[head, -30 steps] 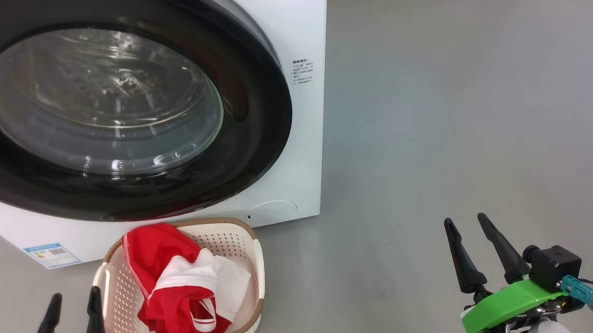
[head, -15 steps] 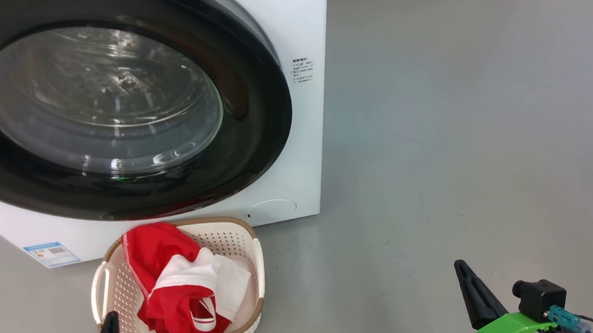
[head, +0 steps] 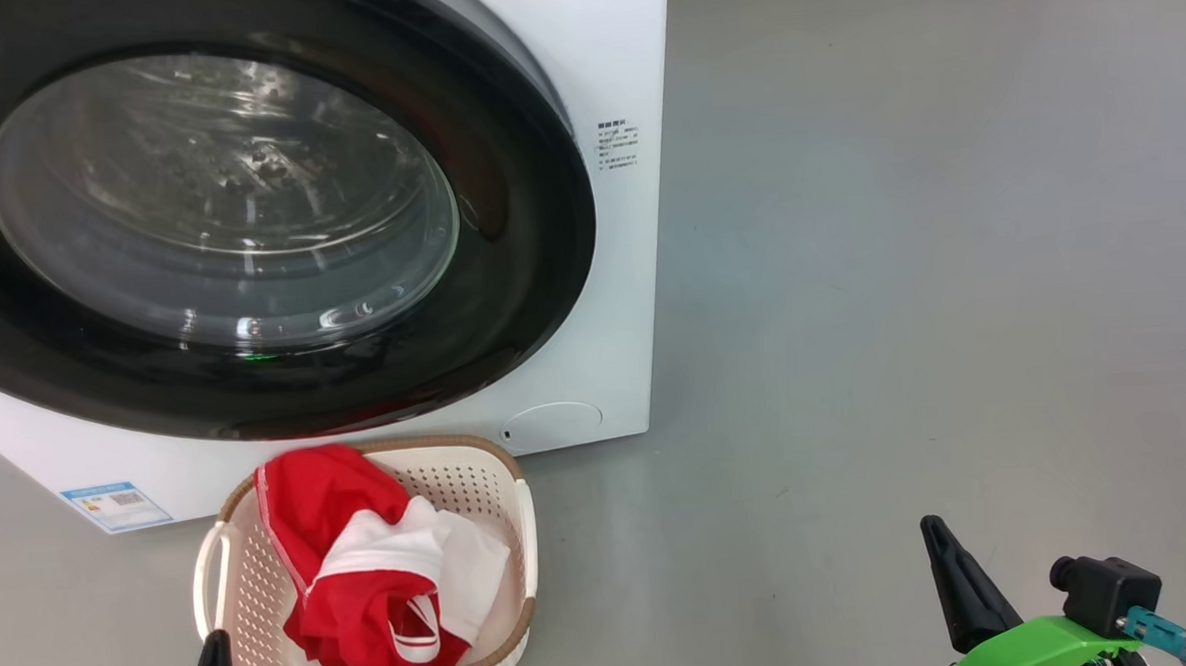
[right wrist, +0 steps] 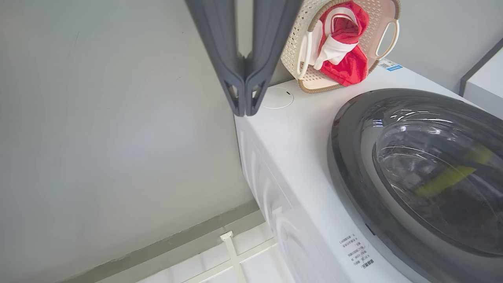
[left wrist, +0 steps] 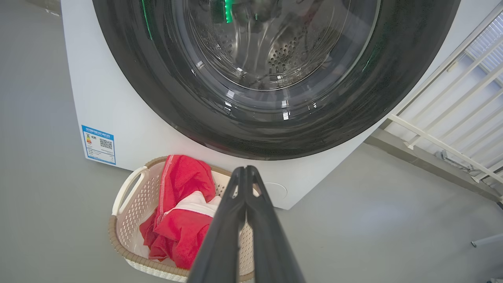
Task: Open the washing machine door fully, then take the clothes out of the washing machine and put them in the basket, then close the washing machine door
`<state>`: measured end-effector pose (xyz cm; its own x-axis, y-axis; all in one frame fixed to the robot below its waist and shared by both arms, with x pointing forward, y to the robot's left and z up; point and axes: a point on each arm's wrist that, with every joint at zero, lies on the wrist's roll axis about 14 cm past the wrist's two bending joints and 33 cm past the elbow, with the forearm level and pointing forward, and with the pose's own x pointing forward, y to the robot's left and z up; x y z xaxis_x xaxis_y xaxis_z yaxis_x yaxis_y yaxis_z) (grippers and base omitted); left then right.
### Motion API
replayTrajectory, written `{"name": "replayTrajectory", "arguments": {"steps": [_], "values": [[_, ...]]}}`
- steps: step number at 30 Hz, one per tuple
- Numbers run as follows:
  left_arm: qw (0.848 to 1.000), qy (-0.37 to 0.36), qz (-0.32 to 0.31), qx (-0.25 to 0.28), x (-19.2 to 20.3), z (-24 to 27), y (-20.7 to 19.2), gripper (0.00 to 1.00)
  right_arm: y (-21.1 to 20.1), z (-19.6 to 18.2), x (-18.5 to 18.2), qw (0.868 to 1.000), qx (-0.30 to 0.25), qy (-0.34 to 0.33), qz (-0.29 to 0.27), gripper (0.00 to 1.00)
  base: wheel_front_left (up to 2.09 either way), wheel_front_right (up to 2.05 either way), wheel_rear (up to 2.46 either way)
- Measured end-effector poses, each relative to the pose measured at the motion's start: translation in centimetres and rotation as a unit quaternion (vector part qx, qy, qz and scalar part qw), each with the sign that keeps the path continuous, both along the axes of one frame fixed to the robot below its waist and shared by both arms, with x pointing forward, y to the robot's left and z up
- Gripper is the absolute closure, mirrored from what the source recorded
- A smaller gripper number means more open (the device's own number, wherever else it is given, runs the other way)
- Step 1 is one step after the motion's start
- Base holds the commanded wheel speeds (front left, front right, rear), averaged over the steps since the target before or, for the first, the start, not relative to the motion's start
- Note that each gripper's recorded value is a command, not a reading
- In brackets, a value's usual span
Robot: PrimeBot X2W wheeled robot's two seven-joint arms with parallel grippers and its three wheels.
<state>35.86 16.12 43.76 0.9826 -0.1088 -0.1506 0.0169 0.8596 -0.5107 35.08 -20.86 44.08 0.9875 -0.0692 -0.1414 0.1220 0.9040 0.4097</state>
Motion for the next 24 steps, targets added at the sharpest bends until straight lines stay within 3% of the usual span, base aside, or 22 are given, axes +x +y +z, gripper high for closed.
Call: {"name": "replayTrajectory", "arguments": {"steps": [24], "values": [[0.994,0.017,0.038,-0.101,0.23,0.34,1.01,1.00,-0.50,0.46,0.46,0.993,0.113,-0.004,-0.029,1.00,0.00,0.00,0.00]]}}
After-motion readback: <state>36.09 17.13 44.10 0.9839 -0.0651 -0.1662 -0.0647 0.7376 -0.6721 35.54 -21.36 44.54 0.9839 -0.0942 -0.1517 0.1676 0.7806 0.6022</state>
